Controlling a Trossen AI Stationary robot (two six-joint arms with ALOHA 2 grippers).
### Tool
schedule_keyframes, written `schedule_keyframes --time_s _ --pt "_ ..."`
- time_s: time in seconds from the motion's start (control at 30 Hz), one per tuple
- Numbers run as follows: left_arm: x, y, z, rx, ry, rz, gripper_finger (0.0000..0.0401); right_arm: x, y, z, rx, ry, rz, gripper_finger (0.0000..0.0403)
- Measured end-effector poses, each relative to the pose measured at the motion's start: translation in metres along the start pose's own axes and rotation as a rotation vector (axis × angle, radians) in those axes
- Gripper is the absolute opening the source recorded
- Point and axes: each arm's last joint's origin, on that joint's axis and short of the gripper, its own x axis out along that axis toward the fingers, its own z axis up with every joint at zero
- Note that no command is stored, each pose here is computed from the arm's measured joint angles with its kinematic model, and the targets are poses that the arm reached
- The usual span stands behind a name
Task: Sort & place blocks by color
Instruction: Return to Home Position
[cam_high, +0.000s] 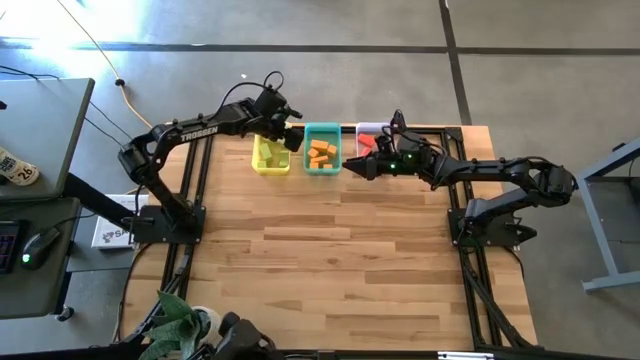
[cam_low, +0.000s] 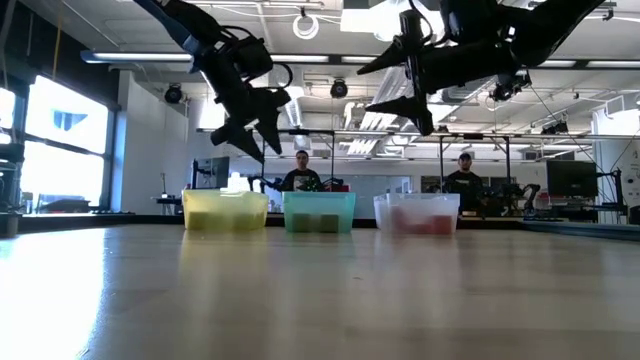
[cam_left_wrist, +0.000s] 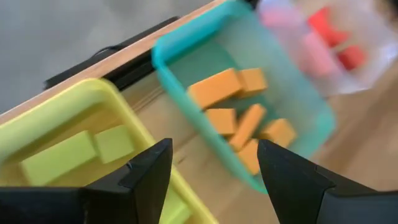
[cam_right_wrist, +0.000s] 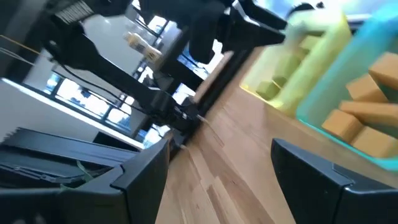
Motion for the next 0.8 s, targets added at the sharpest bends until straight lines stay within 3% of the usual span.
schedule_keyframes --time_s 0.4,0.53,0.8 --pt "-0.06 -0.043 0.005 0.106 -0.221 -0.189 0.0225 0.002 0.04 -0.006 -0.174 -0.138 0.234 0.0268" --pt "-0.083 -0.069 -0.004 0.221 -0.272 -0.264 0.0225 0.002 0.051 -0.011 -0.202 -0.152 0.304 0.0268" --pt "-0.125 -0.117 -0.035 0.337 -0.306 -0.45 0.0225 0.001 0.067 -0.022 -0.193 -0.141 0.386 0.0268"
